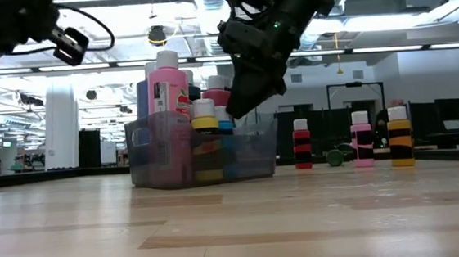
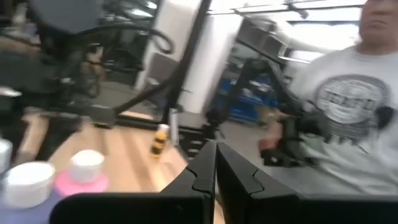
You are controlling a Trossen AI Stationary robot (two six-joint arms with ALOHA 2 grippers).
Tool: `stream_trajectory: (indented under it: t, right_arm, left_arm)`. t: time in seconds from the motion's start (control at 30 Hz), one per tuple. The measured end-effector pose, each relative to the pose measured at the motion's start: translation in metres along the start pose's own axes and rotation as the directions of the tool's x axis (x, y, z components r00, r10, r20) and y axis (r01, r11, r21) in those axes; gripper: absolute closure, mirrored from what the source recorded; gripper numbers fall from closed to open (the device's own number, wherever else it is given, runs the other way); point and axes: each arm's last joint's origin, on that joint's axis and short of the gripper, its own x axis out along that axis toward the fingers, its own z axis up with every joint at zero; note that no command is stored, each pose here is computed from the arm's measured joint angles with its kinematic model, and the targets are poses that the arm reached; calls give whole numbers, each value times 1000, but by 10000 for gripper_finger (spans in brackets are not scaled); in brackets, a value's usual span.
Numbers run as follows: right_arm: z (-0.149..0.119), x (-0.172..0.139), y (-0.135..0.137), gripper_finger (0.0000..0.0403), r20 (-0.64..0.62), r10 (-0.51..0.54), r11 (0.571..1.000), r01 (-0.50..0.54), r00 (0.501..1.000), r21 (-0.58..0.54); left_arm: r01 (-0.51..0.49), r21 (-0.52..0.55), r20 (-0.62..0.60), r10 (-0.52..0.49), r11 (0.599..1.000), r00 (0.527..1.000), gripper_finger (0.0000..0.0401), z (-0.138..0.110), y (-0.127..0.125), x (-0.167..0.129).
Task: Pick & Place Paint Supplies
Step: Put the small light blue paint bottle into the black bin, then put the small red paint bottle into the black bin
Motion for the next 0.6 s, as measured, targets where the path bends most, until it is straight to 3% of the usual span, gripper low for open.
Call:
stream_trajectory:
  t: [0.1, 0.17, 0.3, 0.43, 0.5, 0.6]
  right_arm:
    - [3, -5, 5, 278, -18, 1, 1000, -1, 1000, -10]
    - [4, -7, 7, 278, -34, 0, 1000, -1, 999, -17]
    - [9, -12, 13, 278, -27, 9, 1000, -10, 1000, -27]
    - [13, -18, 15, 278, -46, 5, 999, -7, 999, -36]
    - [15, -22, 16, 278, -59, 1, 999, -4, 998, -42]
    - [15, -28, 15, 278, -91, -10, 998, 4, 996, -63]
  left_arm:
    - [103, 28, -28, -102, 994, 994, 398, 0, -5, -2]
    - [104, 1, -20, -104, 995, 994, 398, 1, -6, -4]
    - [-140, -106, 48, 145, 984, 988, 398, 0, 1, -8]
    - [-392, -175, 79, 410, 903, 909, 398, -5, 11, -12]
    - [-445, -199, 86, 467, 873, 880, 398, -13, 15, -13]
    - [-473, -349, 22, 512, 809, 859, 398, -34, 24, -16]
